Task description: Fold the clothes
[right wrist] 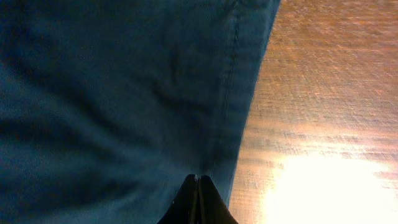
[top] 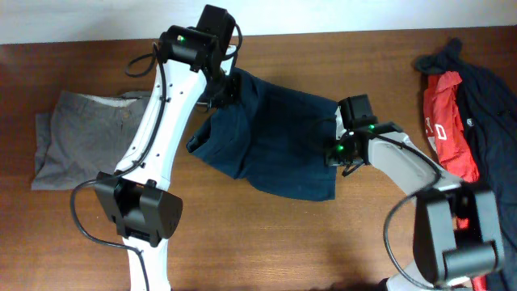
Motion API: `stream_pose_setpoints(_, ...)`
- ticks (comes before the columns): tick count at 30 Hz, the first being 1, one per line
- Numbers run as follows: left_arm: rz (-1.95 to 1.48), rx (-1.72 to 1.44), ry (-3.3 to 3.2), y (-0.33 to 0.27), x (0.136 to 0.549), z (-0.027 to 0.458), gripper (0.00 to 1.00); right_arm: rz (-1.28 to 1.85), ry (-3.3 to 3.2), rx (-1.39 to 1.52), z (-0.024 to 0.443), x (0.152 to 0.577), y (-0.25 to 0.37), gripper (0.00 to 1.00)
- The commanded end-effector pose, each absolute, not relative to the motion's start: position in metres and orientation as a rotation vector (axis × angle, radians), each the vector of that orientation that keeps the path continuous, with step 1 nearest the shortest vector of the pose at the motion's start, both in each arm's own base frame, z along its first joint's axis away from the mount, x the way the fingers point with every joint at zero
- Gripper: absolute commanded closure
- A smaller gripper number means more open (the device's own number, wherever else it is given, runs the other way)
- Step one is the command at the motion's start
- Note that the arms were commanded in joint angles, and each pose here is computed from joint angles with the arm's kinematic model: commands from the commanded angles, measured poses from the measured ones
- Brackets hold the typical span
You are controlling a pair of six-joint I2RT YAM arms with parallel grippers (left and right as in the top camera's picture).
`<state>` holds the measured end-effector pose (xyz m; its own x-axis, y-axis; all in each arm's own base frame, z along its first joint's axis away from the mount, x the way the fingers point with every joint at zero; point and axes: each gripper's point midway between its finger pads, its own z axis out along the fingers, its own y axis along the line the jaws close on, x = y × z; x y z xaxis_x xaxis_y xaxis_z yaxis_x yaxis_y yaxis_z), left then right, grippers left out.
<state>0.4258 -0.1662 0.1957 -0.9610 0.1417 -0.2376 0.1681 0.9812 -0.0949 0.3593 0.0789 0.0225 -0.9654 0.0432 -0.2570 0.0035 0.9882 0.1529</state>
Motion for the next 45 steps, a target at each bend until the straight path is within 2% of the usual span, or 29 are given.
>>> stream_pose_setpoints(1,-0.158,0.250,2.882,-0.164,0.425,0.202,1.00,0.175,2.902,0.049,0.008,0.358,0.076,0.96)
stream_pose_setpoints(8,-0.153,0.266,2.863,-0.159,0.427,0.211,1.00,0.358,3.049,0.015,-0.021,0.331,0.098,0.96)
stream_pose_setpoints(15,-0.235,0.266,2.722,-0.170,0.440,0.254,1.00,0.451,3.105,-0.319,-0.020,0.299,0.137,0.96)
stream_pose_setpoints(19,-0.314,0.290,2.697,-0.182,0.440,0.260,1.00,0.439,3.117,-0.531,-0.021,0.279,0.156,0.96)
stream_pose_setpoints(32,-0.285,0.422,2.732,-0.221,0.422,0.239,1.00,0.411,3.061,-0.587,-0.006,0.283,0.158,0.96)
stream_pose_setpoints(37,-0.221,0.468,2.731,-0.233,0.416,0.229,1.00,0.353,2.929,-0.572,0.024,0.304,0.156,0.96)
stream_pose_setpoints(45,-0.218,0.483,2.734,-0.239,0.414,0.225,1.00,0.222,2.668,-0.194,0.114,0.340,0.120,0.96)
